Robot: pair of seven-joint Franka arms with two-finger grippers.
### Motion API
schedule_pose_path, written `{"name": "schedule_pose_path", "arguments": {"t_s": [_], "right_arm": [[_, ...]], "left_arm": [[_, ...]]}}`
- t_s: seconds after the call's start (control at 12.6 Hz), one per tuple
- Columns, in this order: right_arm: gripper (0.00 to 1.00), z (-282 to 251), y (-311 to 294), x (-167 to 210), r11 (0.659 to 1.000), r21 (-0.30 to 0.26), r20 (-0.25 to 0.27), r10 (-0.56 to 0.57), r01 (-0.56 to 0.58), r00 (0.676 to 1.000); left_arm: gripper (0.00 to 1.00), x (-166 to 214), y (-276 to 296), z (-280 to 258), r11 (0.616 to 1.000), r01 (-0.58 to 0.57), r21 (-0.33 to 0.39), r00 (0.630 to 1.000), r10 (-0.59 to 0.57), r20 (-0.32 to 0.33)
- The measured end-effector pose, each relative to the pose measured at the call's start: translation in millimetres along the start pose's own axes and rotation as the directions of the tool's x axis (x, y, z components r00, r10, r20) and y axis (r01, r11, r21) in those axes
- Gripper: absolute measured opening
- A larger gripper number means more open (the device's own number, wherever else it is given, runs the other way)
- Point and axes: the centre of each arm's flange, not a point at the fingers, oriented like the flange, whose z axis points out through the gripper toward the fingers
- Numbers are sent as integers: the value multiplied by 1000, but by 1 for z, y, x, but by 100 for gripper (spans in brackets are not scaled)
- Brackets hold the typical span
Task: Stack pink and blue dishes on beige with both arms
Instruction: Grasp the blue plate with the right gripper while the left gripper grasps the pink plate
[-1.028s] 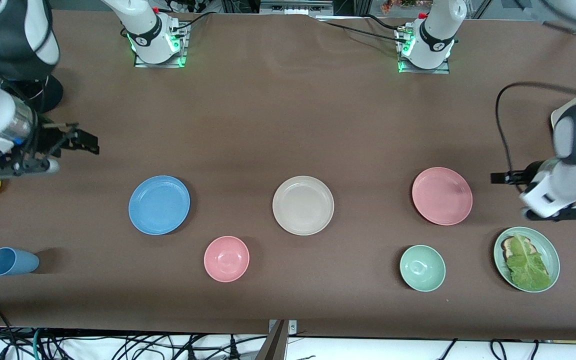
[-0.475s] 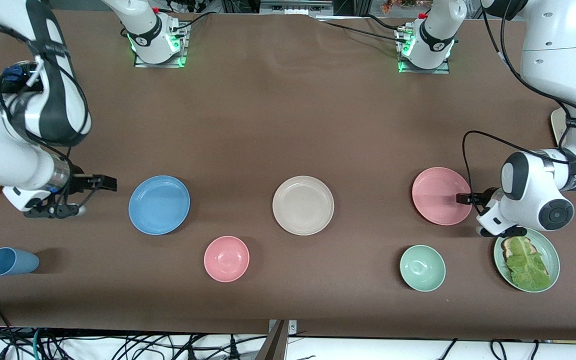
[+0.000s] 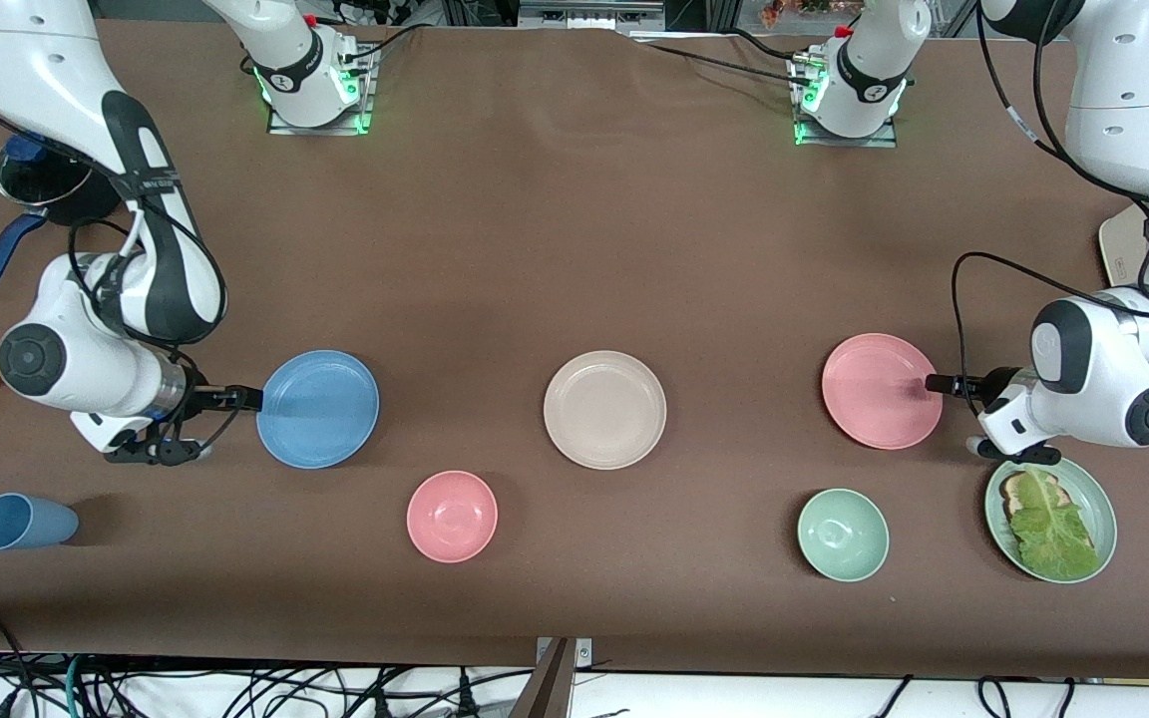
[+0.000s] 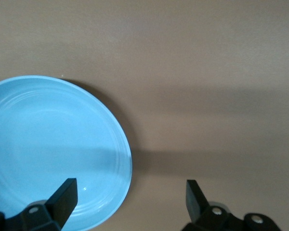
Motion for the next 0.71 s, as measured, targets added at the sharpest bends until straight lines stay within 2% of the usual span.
{"name": "schedule_pose_path", "arguments": {"t_s": [0.08,0.16,0.4,0.55,0.71], "right_arm": [[99,8,0,0,1000,0,-4,0,0,1000],[98,17,0,-2,1000,-1,-15,1,-1,1000],[96,44,0,-15,1000,-3,-31,3,-3,1000],[93,47,0,-18,1000,-2,-28,5,-5,1000],[89,49,0,-19,1000,-2,-24,5,-5,1000]], "left_arm": [[94,2,5,3,1000,-9,1,1000,9,-3],[94,4,9,7,1000,-14,2,1000,14,-2],[61,5,9,19,1000,-15,-1,1000,15,13],[35,5,8,20,1000,-10,-1,1000,10,16],[15,6,11,18,1000,15,1,1000,-15,13]]}}
